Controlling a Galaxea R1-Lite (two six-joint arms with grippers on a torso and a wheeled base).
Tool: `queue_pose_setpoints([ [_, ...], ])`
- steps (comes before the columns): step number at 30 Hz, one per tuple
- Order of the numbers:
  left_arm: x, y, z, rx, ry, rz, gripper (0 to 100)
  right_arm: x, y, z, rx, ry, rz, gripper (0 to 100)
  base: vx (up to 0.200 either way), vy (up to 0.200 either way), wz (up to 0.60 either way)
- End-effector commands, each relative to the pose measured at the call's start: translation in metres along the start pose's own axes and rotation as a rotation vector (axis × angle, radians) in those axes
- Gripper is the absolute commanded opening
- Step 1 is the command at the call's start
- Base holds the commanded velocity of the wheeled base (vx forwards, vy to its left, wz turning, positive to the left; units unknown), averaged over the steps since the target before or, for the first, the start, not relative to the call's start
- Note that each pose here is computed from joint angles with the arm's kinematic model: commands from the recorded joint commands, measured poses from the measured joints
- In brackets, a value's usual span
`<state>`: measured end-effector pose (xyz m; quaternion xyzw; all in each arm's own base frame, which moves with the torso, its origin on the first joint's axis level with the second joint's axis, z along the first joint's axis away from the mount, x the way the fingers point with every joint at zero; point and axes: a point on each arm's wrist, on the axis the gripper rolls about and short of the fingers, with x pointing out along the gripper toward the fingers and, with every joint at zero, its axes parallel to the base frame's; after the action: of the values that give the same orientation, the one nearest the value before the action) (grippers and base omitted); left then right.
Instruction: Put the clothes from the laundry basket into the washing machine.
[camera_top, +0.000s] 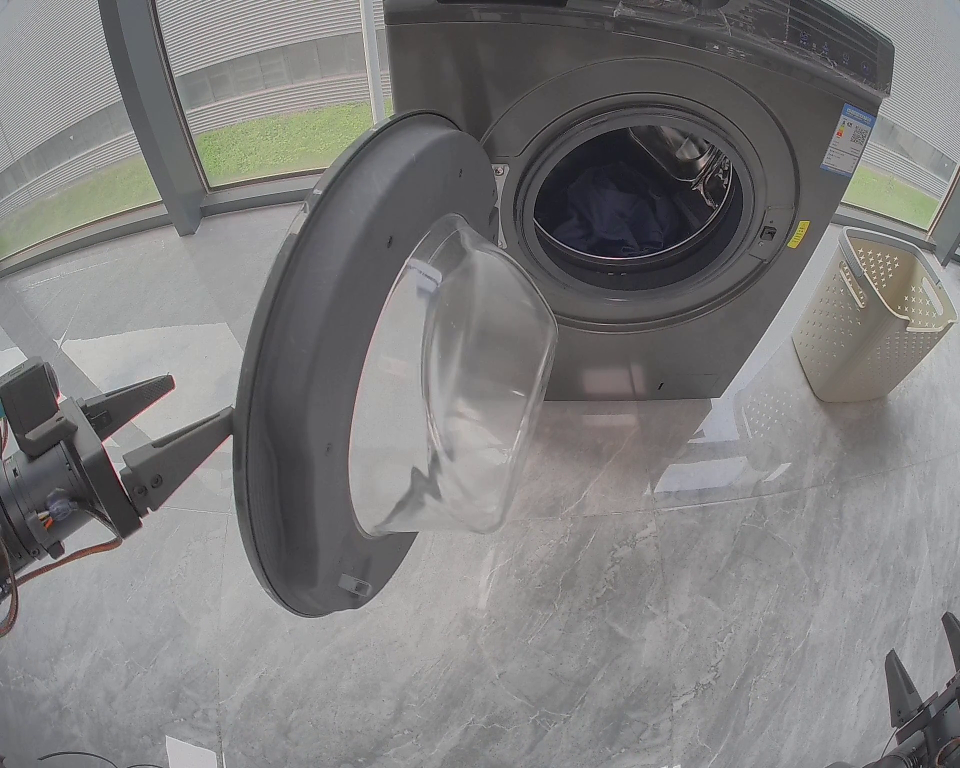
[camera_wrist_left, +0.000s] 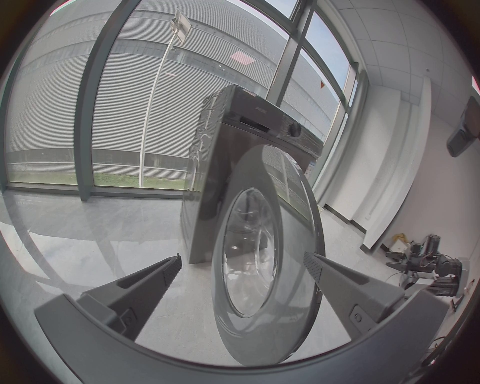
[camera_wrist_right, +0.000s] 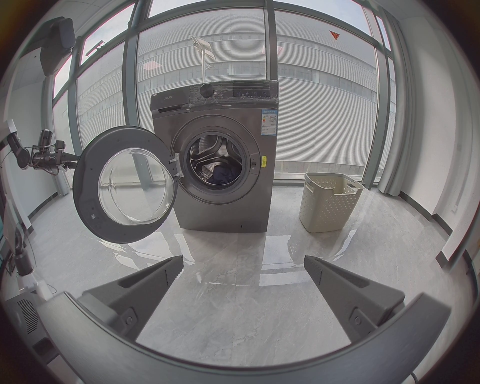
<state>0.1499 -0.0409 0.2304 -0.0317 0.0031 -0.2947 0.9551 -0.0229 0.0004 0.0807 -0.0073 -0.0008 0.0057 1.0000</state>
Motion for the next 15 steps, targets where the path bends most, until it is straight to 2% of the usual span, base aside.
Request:
queue_pose_setpoints([
  [1,0.003,-0.013,-0.001,-0.007,0.004,-0.080,100,0.000,0.000,-0.005,-0.001,0.003,0.001,100,0.000,0.000,0.00],
  [8,0.014,-0.025,-0.003,-0.016,0.026,-0.140,100,0.000,0.000,-0.005,-0.001,0.003,0.001,100,0.000,0.000,0.00],
  [15,0.037,-0.029,-0.003,-0.024,0.053,-0.152,100,0.000,0.000,-0.005,-0.001,0.003,0.001,100,0.000,0.000,0.00],
])
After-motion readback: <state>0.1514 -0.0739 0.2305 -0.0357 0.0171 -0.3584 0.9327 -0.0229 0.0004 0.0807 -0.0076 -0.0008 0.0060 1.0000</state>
